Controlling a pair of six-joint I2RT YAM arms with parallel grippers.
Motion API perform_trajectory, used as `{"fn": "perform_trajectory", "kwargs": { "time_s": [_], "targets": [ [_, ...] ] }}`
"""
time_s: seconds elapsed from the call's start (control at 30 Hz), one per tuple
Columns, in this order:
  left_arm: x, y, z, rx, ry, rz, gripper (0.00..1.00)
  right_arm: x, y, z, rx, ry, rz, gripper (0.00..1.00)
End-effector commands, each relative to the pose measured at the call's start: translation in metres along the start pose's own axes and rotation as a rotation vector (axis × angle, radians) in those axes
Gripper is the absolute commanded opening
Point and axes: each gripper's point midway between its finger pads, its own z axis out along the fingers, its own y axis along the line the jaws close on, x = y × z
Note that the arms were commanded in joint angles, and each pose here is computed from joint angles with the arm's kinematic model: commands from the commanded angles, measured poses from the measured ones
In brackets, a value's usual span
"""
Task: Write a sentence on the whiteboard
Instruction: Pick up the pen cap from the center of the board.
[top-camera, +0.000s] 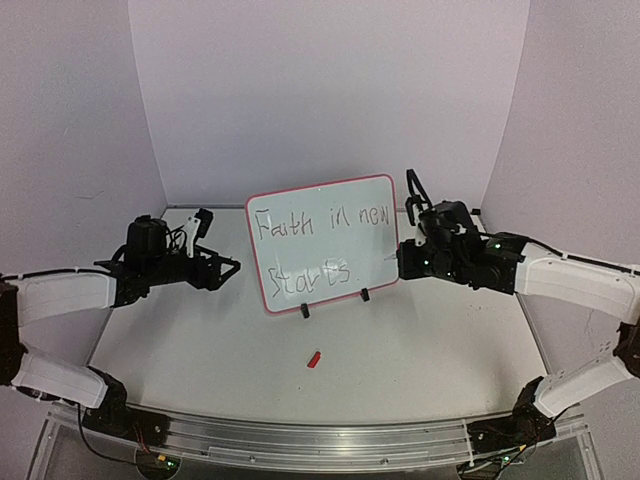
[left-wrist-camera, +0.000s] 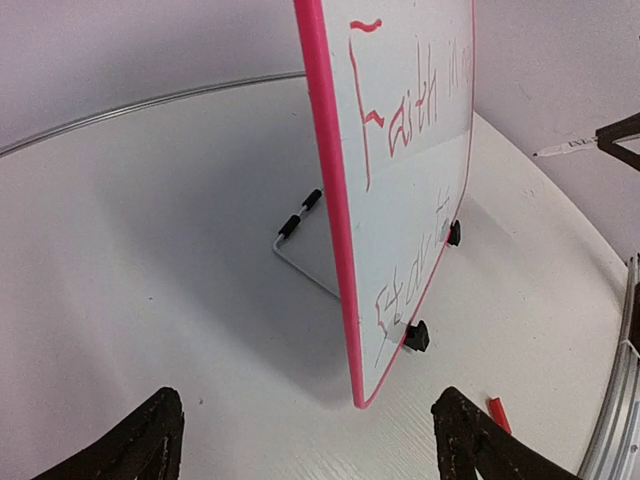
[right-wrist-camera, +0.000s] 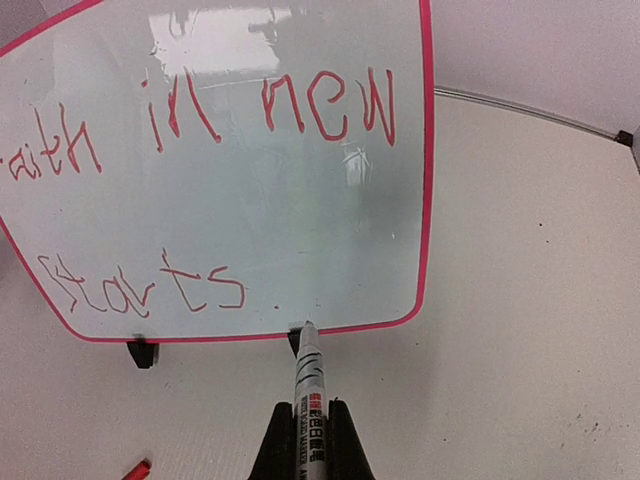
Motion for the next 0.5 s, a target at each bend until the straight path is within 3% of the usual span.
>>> {"fn": "perform_trajectory", "kwargs": {
  "time_s": [0.0,0.13,0.3,0.47],
  "targets": [
    [-0.009,-0.001,-0.048,-0.117,-0.119,-0.103,0.85,0.0,-0.024,-0.033,-0.005,0.007,-0.02,0.0],
    [0.008,-0.016,-0.074,-0.157,-0.106,-0.2,0.82,0.012,-0.028,-0.047,-0.093,0.053,0.009,0.0],
    [0.053,-0.063,-0.07,-0.155,0.043,-0.284,0.77,0.031,-0.023,-0.054,-0.172,0.107,0.067,0.0],
    [0.086,-0.123,-0.047,-0.137,0.165,-0.182,0.76,0.04,-0.023,-0.062,-0.209,0.116,0.119,0.0]
  ]
}}
